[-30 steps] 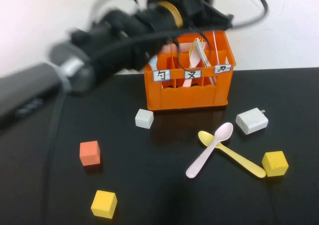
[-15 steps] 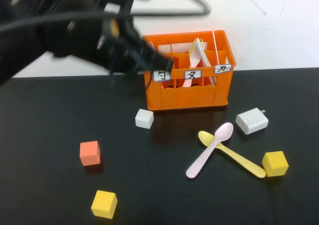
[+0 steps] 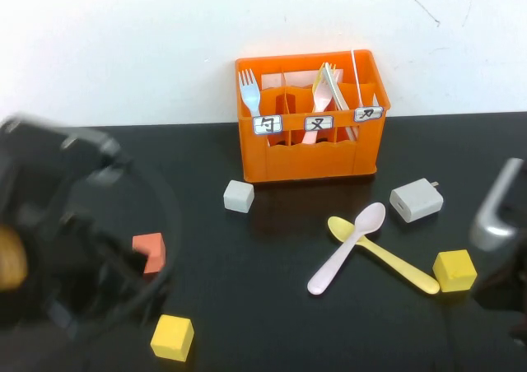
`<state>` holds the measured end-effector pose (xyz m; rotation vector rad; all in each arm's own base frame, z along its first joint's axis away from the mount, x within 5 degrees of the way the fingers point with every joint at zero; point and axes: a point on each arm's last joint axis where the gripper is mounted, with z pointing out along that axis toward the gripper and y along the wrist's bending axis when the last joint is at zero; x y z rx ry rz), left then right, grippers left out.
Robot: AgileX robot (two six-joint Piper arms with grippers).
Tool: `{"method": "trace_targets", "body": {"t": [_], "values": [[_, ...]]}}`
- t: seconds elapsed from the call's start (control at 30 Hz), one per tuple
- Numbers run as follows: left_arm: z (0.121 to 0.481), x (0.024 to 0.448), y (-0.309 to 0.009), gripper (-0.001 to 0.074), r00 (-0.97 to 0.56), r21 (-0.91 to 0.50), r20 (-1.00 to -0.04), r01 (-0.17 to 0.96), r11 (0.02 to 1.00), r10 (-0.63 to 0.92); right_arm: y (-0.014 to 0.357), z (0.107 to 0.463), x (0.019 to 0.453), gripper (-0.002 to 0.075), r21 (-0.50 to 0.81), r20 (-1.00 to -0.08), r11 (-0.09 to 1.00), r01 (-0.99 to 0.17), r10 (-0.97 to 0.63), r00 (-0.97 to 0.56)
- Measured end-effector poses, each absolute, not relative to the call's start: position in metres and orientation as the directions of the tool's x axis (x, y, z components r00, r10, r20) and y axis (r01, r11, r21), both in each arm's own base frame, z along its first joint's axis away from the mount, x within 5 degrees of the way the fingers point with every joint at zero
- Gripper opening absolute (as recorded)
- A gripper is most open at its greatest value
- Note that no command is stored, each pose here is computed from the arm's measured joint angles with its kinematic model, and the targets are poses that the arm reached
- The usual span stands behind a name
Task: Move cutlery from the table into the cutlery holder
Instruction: Pick up the spoon
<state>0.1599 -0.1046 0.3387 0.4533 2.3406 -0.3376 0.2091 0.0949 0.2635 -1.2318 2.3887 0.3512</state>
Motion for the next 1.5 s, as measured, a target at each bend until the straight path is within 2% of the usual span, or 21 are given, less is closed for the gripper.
{"method": "trace_targets", "body": {"t": [0.23, 0.37, 0.67, 0.77, 0.97, 1.03, 1.13, 1.33, 1.5], "values": [[0.310, 0.118, -0.077, 0.0000, -0.670, -0.192, -0.733, 0.370, 0.909, 0.118, 0.134, 0.252, 0.239, -0.0002, -0.039, -0.405, 0.488, -0.872, -0.806, -0.433], [0.291, 0.100, -0.065, 0.0000, -0.667, -0.214, -0.740, 0.355, 0.910, 0.086, 0.153, 0.242, 0.254, -0.0002, -0.075, -0.355, 0.479, -0.874, -0.832, -0.426], [0.270, 0.084, -0.052, -0.0001, -0.667, -0.238, -0.744, 0.326, 0.915, 0.044, 0.189, 0.219, 0.301, 0.0001, -0.112, -0.284, 0.459, -0.881, -0.865, -0.414], [0.266, 0.085, -0.053, -0.0001, -0.668, -0.242, -0.743, 0.321, 0.916, 0.037, 0.197, 0.210, 0.315, 0.0056, -0.100, -0.259, 0.454, -0.885, -0.871, -0.418], [0.266, 0.085, -0.053, -0.0001, -0.665, -0.249, -0.746, 0.318, 0.915, 0.028, 0.207, 0.197, 0.330, 0.0323, -0.083, -0.236, 0.457, -0.885, -0.872, -0.428], [0.266, 0.085, -0.053, -0.0001, -0.666, -0.251, -0.746, 0.317, 0.915, 0.027, 0.207, 0.194, 0.332, 0.0381, -0.087, -0.228, 0.453, -0.887, -0.876, -0.425], [0.266, 0.085, -0.053, -0.0001, -0.666, -0.251, -0.746, 0.317, 0.915, 0.027, 0.206, 0.191, 0.334, 0.0412, -0.101, -0.217, 0.456, -0.884, -0.878, -0.428], [0.266, 0.085, -0.053, -0.0001, -0.666, -0.251, -0.746, 0.317, 0.915, 0.027, 0.190, 0.190, 0.348, 0.0424, -0.108, -0.255, 0.551, -0.827, -0.820, -0.513], [0.266, 0.085, -0.053, -0.0001, -0.666, -0.251, -0.746, 0.317, 0.915, 0.027, 0.183, 0.190, 0.351, 0.0426, -0.098, -0.253, 0.574, -0.813, -0.804, -0.538]]}}
